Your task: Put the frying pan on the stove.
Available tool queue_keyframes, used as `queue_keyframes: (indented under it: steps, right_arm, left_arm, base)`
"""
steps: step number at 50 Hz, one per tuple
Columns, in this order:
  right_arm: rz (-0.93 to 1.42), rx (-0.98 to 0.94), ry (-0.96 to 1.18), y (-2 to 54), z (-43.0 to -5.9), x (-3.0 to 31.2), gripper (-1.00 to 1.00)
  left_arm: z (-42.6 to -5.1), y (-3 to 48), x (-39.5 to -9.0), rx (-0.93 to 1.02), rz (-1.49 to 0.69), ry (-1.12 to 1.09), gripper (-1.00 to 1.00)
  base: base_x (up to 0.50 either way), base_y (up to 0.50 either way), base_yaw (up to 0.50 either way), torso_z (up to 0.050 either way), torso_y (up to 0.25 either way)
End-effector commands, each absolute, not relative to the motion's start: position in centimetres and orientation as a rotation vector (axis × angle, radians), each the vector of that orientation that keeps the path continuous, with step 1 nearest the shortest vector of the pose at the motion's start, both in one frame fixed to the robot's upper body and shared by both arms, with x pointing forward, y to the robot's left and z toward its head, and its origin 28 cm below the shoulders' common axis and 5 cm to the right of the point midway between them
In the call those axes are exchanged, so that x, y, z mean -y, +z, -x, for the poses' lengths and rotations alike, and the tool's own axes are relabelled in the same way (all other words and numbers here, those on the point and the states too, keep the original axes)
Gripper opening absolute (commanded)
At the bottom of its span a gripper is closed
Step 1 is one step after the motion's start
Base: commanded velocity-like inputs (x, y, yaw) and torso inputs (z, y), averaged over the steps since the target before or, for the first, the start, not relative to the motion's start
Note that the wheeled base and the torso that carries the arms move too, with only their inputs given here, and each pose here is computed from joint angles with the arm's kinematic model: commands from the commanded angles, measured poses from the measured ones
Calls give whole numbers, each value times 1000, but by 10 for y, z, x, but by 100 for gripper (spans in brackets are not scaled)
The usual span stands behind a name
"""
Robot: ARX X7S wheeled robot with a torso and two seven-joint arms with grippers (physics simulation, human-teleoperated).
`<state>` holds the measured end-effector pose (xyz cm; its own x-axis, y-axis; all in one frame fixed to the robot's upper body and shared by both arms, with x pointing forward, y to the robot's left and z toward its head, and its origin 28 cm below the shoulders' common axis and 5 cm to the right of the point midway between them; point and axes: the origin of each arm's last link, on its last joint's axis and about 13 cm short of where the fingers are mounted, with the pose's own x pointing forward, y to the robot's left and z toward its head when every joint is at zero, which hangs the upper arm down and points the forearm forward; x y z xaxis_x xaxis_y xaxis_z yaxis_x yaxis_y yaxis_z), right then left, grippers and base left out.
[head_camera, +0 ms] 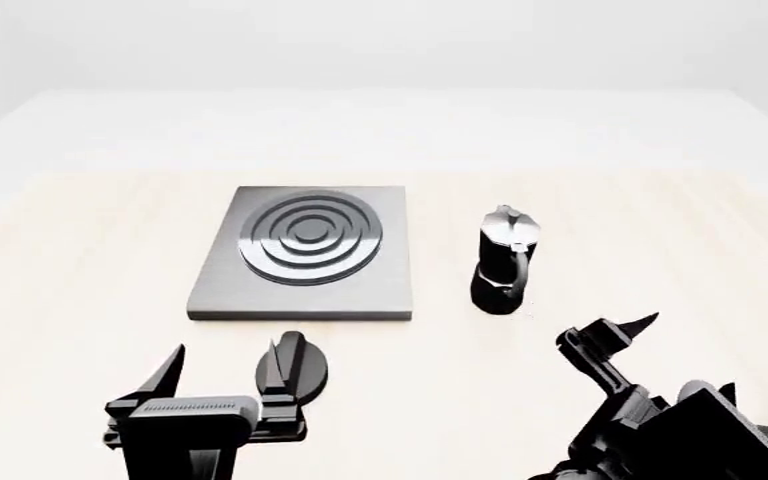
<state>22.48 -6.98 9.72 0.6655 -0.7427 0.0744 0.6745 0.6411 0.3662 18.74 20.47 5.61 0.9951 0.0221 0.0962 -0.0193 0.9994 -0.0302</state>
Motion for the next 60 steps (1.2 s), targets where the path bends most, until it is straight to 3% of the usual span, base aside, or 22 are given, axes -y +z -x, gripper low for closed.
queue_keyframes:
  steps: [1, 30, 60]
  right_arm:
    - [-365, 226, -917, 96, -224, 73, 100]
    - [-302, 305, -1001, 104, -221, 80, 100]
    - [-195, 250, -1217, 93, -226, 81, 100]
  left_arm:
    - [-187, 55, -204, 96, 28, 20, 100]
    - [-187, 56, -204, 97, 28, 22, 100]
    - [-186, 56, -203, 99, 31, 20, 100]
  base:
    - [0, 0, 0, 0, 0]
    - [0, 0, 0, 0, 0]
    - [0, 0, 0, 0, 0]
